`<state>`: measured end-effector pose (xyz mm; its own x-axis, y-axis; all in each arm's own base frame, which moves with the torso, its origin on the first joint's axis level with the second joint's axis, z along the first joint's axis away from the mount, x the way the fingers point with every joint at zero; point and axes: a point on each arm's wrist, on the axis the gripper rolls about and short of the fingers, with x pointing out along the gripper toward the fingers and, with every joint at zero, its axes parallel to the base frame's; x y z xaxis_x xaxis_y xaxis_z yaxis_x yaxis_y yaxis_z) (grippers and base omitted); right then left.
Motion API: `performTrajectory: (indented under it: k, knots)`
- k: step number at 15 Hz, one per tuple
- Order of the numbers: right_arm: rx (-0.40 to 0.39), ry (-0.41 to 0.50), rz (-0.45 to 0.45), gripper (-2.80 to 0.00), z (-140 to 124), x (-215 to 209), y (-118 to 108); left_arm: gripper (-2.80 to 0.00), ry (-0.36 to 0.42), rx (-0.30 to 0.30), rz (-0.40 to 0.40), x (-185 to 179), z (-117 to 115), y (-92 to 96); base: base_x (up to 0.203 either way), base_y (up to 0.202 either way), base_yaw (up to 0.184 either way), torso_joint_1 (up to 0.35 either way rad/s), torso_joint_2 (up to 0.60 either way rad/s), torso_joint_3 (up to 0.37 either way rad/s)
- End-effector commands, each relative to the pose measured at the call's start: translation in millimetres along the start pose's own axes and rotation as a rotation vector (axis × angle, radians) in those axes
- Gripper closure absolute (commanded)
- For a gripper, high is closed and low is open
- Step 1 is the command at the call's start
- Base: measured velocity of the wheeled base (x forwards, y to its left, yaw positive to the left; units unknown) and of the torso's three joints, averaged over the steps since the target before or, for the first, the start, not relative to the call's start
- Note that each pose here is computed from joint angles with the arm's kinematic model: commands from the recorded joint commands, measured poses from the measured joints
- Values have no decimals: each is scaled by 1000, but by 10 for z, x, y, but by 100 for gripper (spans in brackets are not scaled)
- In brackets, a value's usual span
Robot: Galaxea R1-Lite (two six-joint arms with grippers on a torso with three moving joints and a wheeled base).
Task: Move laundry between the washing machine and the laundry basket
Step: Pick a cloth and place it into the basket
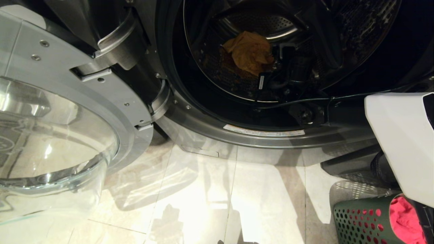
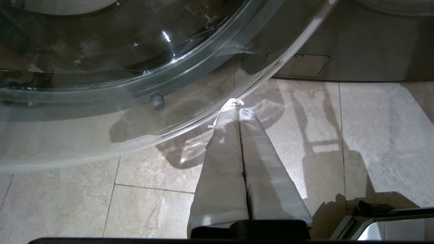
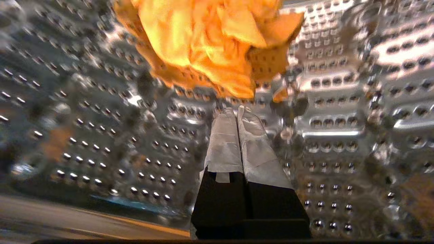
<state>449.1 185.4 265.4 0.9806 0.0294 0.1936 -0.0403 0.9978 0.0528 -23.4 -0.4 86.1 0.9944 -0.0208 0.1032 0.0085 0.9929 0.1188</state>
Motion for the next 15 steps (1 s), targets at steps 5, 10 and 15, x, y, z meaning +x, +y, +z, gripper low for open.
performTrajectory:
  k: [5,10,15]
  knots:
    - [27,-50,57,0,407,-230,113,0,39,-2,-6,21,-112,-13,0,0,0,0,0,0]
    - [39,-2,200,0,857,-919,412,0,39,-3,-5,21,-112,-13,0,0,0,0,0,0]
    - [-38,156,276,0,979,-1867,16,0,39,-14,-4,21,-112,-12,0,0,0,0,0,0]
